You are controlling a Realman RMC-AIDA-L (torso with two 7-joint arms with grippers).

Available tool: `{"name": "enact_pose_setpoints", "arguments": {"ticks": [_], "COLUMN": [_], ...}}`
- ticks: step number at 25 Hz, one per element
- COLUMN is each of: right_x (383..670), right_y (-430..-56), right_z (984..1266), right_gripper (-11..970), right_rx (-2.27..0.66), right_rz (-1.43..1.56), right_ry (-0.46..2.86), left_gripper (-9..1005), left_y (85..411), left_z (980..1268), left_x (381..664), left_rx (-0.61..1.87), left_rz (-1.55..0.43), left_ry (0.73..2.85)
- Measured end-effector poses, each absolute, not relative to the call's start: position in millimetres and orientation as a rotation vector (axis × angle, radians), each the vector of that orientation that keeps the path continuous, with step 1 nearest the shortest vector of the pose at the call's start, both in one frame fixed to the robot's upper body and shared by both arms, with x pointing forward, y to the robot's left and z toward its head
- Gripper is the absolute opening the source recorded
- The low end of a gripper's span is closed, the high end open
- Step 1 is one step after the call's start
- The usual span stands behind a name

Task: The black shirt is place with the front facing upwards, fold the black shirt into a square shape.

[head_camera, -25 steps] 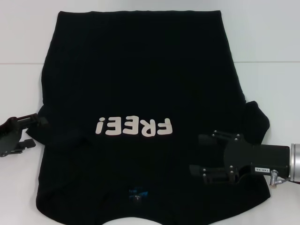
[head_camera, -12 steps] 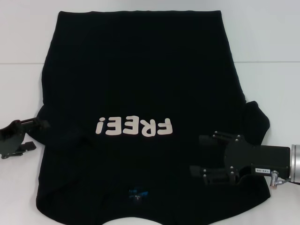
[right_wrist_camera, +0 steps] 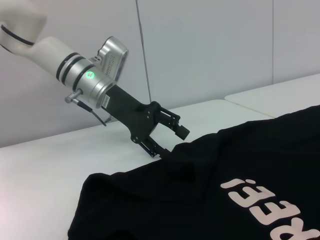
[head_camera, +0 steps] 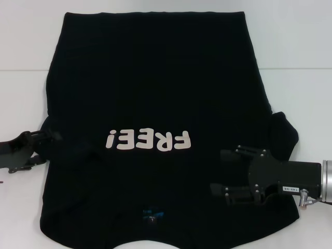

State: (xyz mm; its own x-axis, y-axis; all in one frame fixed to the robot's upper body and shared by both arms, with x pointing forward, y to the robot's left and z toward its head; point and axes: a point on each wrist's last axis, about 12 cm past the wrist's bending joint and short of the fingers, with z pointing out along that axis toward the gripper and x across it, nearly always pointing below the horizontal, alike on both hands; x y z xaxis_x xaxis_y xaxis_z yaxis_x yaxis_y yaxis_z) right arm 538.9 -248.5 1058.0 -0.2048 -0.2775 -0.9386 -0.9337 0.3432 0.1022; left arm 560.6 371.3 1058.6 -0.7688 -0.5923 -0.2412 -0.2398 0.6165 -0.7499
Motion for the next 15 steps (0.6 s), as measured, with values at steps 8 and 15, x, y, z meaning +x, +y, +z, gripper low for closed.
{"name": "enact_pose_setpoints", "arguments": {"ticks": [8,15], "right_x": [538,538], "right_y": [-249,-248], "right_z": [1058,1057], "right_gripper": [921,918], "right_rx": [-1.092,-1.091], "right_rz": [0.902,0.905], "right_ry": [1.695,1.695], "left_gripper": [884,884], "left_y": [367,342], "left_z": [1061,1078], "left_x": [566,591], "left_rx": [-0.649,-0.527], "left_rz": [-1.002,-1.061], "left_ry": [2.356,2.280]}}
